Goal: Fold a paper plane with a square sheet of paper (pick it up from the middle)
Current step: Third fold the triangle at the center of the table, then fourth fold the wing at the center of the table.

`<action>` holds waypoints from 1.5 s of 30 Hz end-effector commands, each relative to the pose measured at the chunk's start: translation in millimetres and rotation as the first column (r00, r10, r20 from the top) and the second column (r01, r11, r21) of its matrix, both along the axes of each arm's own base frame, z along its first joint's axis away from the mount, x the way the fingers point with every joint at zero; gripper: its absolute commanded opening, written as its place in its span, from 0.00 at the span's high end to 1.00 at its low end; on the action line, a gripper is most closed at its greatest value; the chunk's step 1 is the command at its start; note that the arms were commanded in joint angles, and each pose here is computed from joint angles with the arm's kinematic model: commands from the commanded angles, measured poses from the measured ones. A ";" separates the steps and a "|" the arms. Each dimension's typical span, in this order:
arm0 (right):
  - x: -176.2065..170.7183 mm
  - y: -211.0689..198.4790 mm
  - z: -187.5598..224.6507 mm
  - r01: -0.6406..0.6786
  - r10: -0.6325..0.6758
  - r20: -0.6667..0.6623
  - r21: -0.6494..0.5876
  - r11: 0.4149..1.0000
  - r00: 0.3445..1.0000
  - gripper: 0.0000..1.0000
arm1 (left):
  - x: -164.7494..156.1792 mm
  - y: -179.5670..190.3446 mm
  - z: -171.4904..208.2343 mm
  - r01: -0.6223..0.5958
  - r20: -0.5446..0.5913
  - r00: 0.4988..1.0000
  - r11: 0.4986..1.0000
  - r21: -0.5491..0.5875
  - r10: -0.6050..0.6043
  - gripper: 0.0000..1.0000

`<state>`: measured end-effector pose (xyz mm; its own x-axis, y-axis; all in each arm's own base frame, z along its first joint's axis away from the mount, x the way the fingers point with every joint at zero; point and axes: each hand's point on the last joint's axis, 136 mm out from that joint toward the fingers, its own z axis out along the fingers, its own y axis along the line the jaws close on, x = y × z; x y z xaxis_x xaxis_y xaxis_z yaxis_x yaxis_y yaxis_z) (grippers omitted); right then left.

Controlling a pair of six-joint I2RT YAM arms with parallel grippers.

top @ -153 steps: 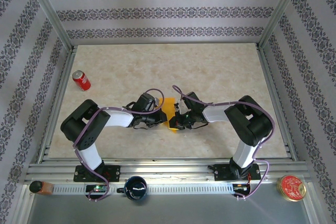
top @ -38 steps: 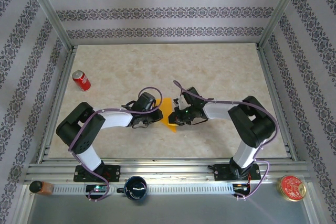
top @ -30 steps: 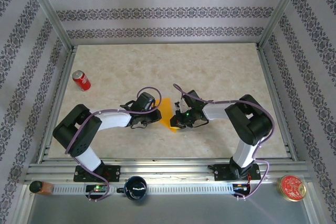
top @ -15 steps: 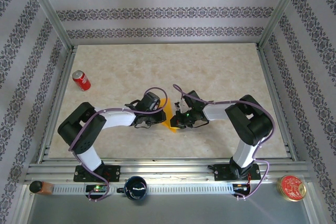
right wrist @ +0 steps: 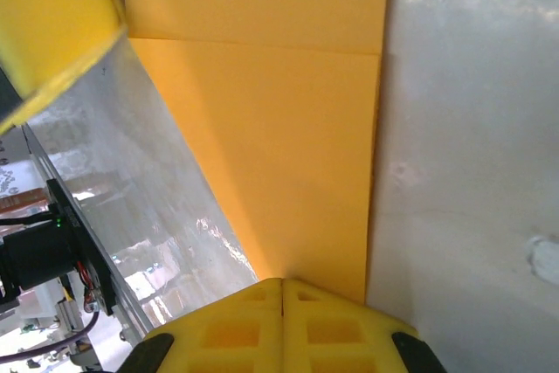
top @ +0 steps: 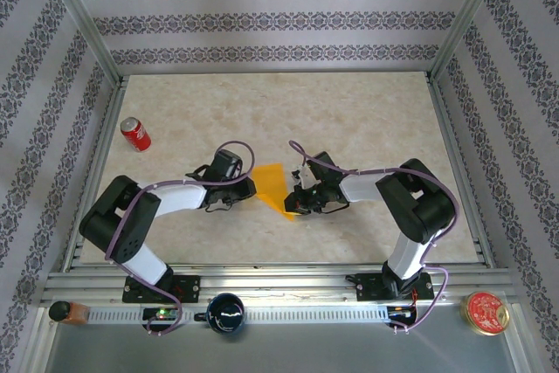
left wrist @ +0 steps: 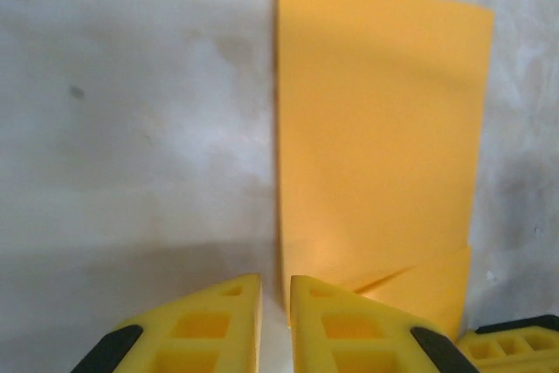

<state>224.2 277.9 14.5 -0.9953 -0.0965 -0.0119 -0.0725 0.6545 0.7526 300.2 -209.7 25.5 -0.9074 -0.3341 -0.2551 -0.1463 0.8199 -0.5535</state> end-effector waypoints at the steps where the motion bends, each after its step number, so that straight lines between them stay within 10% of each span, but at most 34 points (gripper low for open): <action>1: -15.4 -19.4 -12.9 0.035 -0.041 -0.078 -0.073 0.997 0.996 0.97 | 2.0 5.4 17.2 0.009 0.029 1.000 1.000 0.016 -0.009 0.82; 8: 23.3 -16.5 45.3 0.097 -0.096 0.080 -0.005 0.995 0.992 0.85 | 7.4 -2.5 40.9 -0.002 0.066 0.998 0.999 -0.050 0.005 0.71; 25: 53.8 -12.1 31.3 0.115 -0.116 0.010 0.073 0.991 0.993 0.75 | 13.4 -6.4 35.8 0.004 -0.001 1.000 0.987 -0.158 -0.005 0.61; 45: 47.0 -7.6 41.9 0.097 -0.099 0.011 0.139 0.986 0.995 0.95 | 22.2 -12.8 27.0 -0.003 -0.047 0.999 0.978 -0.209 -0.007 0.58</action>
